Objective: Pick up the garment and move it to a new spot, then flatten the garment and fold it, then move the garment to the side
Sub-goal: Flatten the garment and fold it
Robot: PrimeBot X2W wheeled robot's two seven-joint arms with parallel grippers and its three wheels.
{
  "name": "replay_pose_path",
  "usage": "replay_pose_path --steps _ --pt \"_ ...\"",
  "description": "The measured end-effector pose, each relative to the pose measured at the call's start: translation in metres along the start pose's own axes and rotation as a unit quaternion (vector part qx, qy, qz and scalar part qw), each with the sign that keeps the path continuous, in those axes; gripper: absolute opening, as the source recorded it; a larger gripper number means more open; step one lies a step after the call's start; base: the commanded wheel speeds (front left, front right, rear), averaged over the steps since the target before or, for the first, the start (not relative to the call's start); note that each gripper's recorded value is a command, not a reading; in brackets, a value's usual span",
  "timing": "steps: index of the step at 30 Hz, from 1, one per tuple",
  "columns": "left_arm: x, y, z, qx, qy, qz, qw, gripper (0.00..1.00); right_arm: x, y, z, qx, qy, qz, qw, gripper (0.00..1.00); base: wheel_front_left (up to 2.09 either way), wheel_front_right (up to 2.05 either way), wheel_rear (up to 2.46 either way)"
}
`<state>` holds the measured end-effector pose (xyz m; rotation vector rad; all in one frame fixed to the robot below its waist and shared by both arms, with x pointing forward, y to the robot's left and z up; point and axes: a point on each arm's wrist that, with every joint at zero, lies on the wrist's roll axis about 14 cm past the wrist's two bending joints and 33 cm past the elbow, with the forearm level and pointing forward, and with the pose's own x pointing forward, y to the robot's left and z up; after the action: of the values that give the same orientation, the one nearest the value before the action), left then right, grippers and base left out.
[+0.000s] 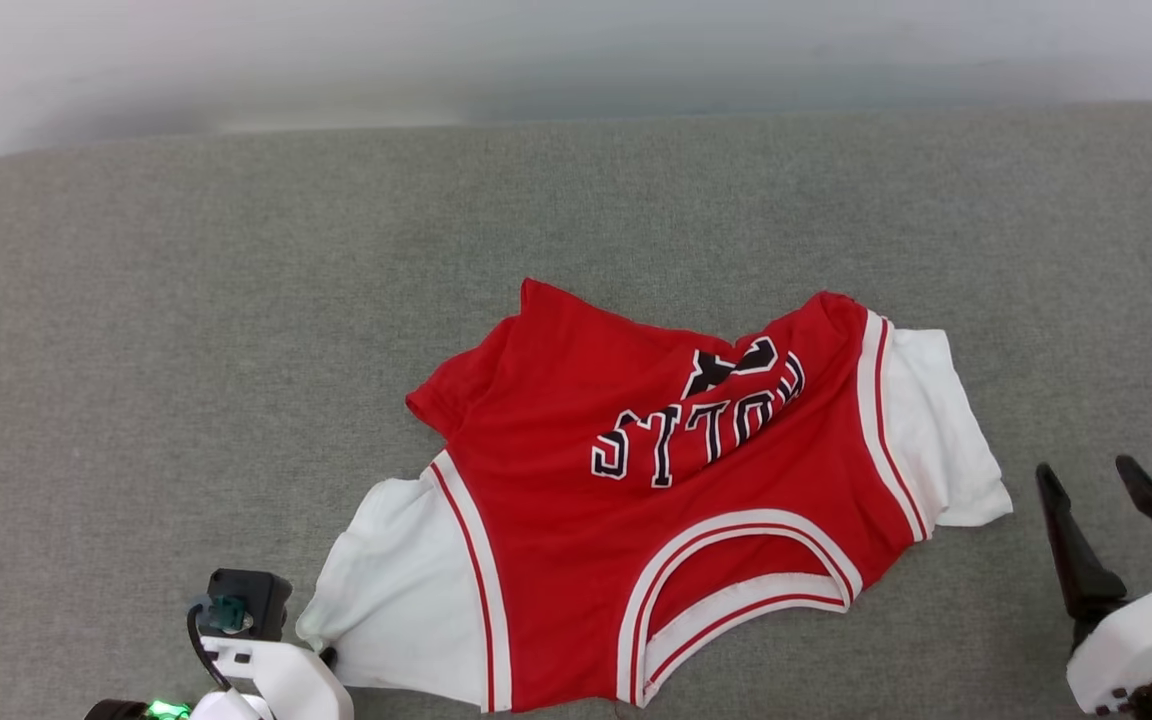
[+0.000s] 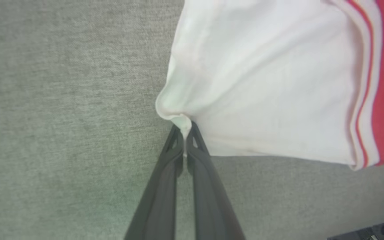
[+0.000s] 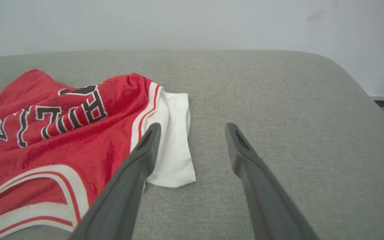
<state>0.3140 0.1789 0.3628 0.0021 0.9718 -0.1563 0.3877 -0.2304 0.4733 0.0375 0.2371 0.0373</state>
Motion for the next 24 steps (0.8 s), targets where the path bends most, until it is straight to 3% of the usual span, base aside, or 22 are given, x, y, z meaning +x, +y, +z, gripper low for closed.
replay_pose_path --steps 9,13,18,24 --pt "-0.043 0.002 0.045 -0.012 -0.116 0.006 0.993 0.0 -0.014 -0.009 -0.015 -0.044 0.12 0.003 0.992 1.0 0.0 0.0 0.0" --pt "-0.069 0.003 0.063 -0.006 -0.157 0.015 0.988 0.0 -0.013 -0.012 -0.03 -0.058 0.21 -0.001 0.976 1.0 0.0 0.0 0.0" --pt "-0.078 0.0 0.07 -0.002 -0.169 0.015 0.986 0.0 0.001 -0.008 -0.033 -0.065 0.252 0.005 0.966 1.0 0.0 0.0 0.0" --pt "-0.079 -0.001 0.071 -0.002 -0.166 0.017 0.986 0.0 0.018 -0.004 -0.063 -0.08 0.335 0.012 0.939 1.0 0.0 0.0 0.0"
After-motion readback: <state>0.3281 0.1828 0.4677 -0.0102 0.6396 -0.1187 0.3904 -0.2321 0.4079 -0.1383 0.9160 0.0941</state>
